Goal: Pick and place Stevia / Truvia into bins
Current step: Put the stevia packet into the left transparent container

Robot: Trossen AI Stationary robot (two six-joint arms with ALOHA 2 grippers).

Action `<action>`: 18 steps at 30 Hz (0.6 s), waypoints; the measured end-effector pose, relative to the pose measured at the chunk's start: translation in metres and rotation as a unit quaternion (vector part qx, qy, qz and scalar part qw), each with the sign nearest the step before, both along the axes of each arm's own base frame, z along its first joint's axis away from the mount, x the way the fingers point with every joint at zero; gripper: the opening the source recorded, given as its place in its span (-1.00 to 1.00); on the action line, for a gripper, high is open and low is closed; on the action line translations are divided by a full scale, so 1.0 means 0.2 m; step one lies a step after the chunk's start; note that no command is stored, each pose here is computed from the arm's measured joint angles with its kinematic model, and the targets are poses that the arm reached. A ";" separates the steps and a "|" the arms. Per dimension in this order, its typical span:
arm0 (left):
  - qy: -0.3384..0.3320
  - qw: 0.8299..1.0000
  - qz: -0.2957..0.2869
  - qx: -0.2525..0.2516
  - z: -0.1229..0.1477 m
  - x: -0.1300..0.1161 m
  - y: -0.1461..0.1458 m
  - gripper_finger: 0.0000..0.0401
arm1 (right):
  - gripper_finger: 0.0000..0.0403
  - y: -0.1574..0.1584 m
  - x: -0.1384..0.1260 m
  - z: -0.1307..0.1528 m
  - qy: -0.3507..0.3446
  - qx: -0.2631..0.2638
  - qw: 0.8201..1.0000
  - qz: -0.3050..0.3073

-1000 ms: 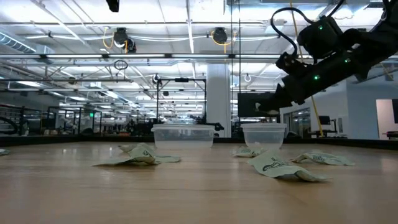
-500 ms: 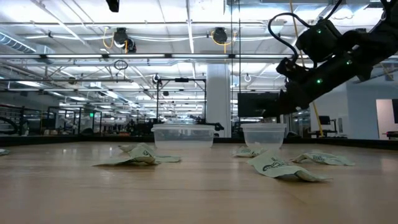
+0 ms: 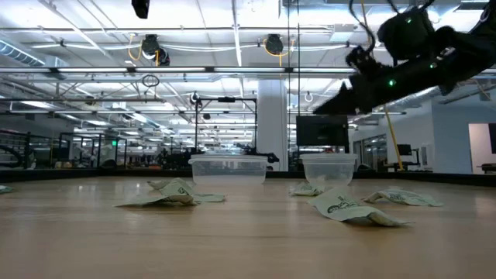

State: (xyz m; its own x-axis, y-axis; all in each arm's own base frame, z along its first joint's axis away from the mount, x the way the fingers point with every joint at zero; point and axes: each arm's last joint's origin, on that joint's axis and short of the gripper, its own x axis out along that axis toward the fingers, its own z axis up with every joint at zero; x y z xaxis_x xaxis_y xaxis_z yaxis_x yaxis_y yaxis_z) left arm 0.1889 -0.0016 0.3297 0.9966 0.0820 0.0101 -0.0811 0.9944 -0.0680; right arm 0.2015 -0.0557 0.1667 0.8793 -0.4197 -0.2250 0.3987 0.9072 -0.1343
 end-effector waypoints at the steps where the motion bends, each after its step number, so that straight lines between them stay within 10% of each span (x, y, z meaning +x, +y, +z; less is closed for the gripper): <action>1: 0.021 1.000 -0.001 0.002 -0.02 0.00 0.00 -0.45 | -0.06 0.01 0.00 0.02 -0.019 0.000 1.000 0.019; 10: 0.297 0.951 -0.038 -0.073 -0.34 0.07 -0.06 -0.45 | -0.12 0.18 0.01 0.12 -0.107 0.178 0.932 0.296; 18: 0.426 0.899 -0.054 -0.080 -0.59 0.20 -0.19 -0.45 | -0.14 0.26 0.01 0.12 -0.094 0.186 0.913 0.352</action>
State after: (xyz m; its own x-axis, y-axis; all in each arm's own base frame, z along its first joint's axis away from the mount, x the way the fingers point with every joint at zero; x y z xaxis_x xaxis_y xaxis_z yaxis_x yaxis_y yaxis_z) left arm 0.2296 -0.0406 0.2116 0.6390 -0.0843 -0.7646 -0.0747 0.9825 -0.1708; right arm 0.2034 -0.0040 0.1899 0.9396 0.3381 -0.0540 -0.3158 0.9166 0.2450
